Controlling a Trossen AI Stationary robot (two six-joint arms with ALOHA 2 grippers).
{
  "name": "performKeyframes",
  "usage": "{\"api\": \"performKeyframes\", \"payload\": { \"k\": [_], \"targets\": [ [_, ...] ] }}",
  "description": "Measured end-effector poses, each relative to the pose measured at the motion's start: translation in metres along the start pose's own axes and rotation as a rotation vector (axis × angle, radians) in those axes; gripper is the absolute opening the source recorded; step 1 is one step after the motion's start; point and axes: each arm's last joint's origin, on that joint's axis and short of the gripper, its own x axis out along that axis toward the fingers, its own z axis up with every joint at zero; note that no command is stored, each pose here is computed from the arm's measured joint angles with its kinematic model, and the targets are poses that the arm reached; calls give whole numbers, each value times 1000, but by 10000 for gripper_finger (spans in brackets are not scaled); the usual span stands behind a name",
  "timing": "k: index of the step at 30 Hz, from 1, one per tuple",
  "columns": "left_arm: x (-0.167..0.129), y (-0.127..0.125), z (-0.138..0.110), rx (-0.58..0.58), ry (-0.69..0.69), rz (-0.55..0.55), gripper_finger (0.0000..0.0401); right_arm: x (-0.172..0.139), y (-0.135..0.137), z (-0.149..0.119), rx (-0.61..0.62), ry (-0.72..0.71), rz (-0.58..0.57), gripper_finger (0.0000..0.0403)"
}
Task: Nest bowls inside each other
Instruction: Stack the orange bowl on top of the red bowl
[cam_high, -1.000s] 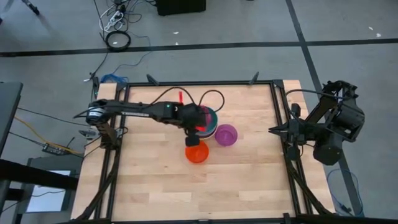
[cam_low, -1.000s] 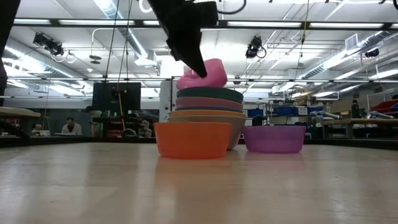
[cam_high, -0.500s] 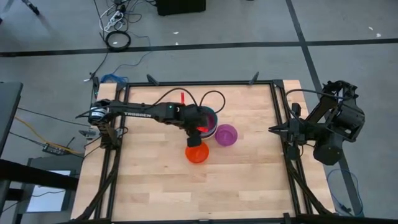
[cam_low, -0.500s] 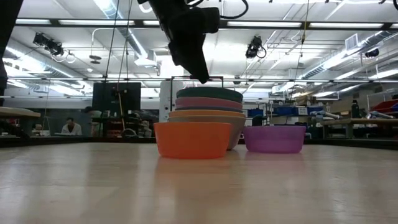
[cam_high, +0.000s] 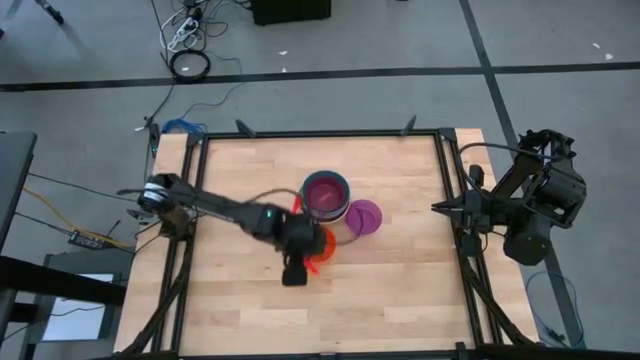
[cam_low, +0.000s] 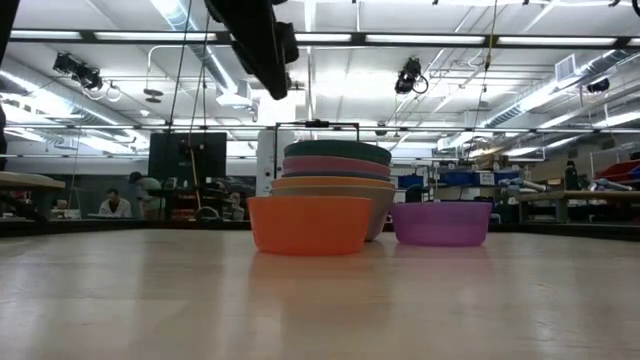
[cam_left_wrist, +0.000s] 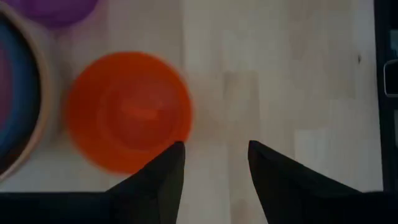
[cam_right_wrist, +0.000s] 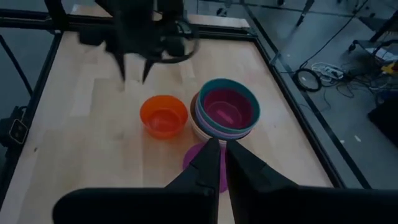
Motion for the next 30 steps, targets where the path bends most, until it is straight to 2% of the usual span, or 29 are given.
{"api": "performKeyframes", "payload": {
  "k": [4, 13, 21, 25, 30],
  "targets": [
    [17, -16, 3, 38, -79, 50, 185, 0, -1, 1, -5, -19, -14, 15],
    [77, -20, -4, 75, 64, 87, 186, 0, 2, 2, 24, -16, 14, 15],
    [88, -11, -5, 57, 109, 114, 183, 0, 2, 2, 22, -13, 20, 15],
    [94, -5, -5, 42, 127, 126, 158, 0, 2, 2, 18, -13, 20, 15],
    [108, 0, -8, 36, 173, 121, 96, 0, 2, 2, 18, -13, 22, 15]
  ]
}}
